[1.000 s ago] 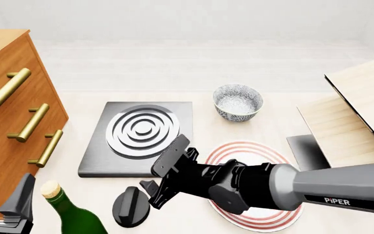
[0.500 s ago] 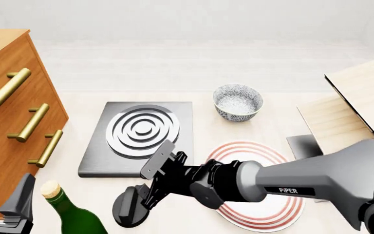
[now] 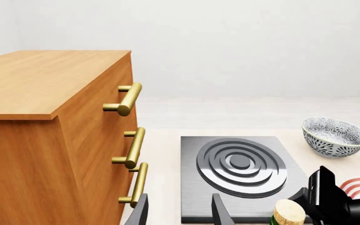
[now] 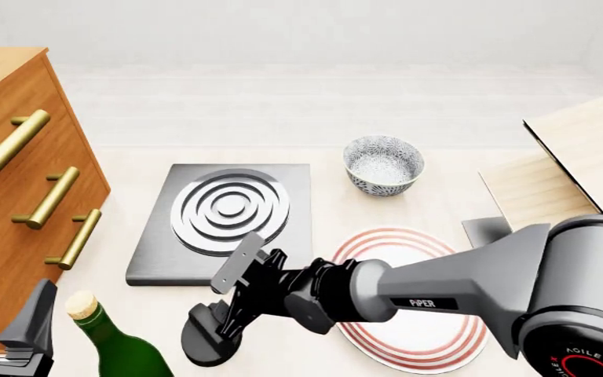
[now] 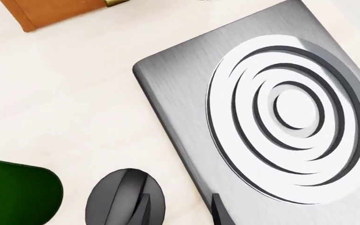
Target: Turn on the stove.
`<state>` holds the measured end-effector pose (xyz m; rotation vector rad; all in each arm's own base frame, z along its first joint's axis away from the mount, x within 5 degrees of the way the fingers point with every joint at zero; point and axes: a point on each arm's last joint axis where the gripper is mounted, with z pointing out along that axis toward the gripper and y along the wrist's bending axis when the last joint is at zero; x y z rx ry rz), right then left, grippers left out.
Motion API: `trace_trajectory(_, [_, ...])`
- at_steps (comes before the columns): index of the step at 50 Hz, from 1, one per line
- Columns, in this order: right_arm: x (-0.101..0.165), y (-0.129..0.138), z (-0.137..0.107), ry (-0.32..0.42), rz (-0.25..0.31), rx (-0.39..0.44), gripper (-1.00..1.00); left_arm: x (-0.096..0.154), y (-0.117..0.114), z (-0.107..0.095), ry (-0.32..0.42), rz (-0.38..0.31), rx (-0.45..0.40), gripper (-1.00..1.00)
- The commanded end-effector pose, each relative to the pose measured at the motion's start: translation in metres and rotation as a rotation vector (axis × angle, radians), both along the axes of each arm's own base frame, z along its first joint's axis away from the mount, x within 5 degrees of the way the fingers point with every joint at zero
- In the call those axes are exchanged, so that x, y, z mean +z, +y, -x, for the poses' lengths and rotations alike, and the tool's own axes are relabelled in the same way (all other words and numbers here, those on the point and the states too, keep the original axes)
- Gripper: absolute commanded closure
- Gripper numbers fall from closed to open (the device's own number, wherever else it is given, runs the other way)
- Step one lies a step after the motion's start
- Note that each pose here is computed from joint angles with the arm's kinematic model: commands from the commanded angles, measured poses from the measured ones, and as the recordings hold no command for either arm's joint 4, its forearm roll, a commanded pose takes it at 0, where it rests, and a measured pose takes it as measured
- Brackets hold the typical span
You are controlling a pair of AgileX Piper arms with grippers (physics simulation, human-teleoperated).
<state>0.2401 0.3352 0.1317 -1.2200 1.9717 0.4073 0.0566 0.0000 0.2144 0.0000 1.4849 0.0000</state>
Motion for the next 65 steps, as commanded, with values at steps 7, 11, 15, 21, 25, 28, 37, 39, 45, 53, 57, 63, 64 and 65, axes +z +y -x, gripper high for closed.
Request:
trace_trajectory(7, [0.010,0.010,0.004,-0.022,0.005,0.041,-1.00,0.000,0.000,0.000,0.000,0.000,0.000,-1.00])
trace_trajectory(11, [0.017,0.012,0.008,-0.034,-0.002,0.054,-1.00,0.000,0.000,0.000,0.000,0.000,0.000,-1.00])
trace_trajectory(15, [0.024,0.013,0.012,-0.052,-0.009,0.074,-1.00,0.000,0.000,0.000,0.000,0.000,0.000,-1.00])
trace_trajectory(21, [0.036,0.010,0.014,-0.074,-0.016,0.083,-1.00,0.000,0.000,0.000,0.000,0.000,0.000,-1.00])
trace_trajectory(25, [0.048,0.004,0.015,-0.099,-0.026,0.088,-1.00,0.000,0.000,0.000,0.000,0.000,0.000,-1.00])
trace_trajectory(28, [0.058,-0.002,0.015,-0.117,-0.039,0.086,-1.00,0.000,0.000,0.000,0.000,0.000,0.000,-1.00])
trace_trajectory(37, [0.084,-0.016,0.025,-0.157,-0.072,0.094,-1.00,0.000,0.000,0.000,0.000,0.000,0.000,-1.00])
trace_trajectory(39, [0.089,-0.020,0.028,-0.164,-0.080,0.097,-1.00,0.000,0.000,0.000,0.000,0.000,0.000,-1.00])
trace_trajectory(45, [0.102,-0.030,0.037,-0.175,-0.112,0.093,-1.00,0.000,0.000,0.000,0.000,0.000,0.000,-1.00])
trace_trajectory(53, [0.125,-0.057,0.050,-0.190,-0.179,0.058,-1.00,0.000,0.000,0.000,0.000,0.000,0.000,-1.00])
trace_trajectory(57, [0.140,-0.076,0.056,-0.202,-0.222,0.029,-1.00,0.000,0.000,0.000,0.000,0.000,0.000,-1.00])
trace_trajectory(63, [0.161,-0.104,0.065,-0.226,-0.273,-0.015,-1.00,0.000,0.000,0.000,0.000,0.000,0.000,-1.00])
trace_trajectory(64, [0.164,-0.108,0.066,-0.230,-0.276,-0.019,-1.00,0.000,0.000,0.000,0.000,0.000,0.000,-1.00])
trace_trajectory(65, [0.167,-0.113,0.067,-0.232,-0.286,-0.029,-1.00,0.000,0.000,0.000,0.000,0.000,0.000,-1.00])
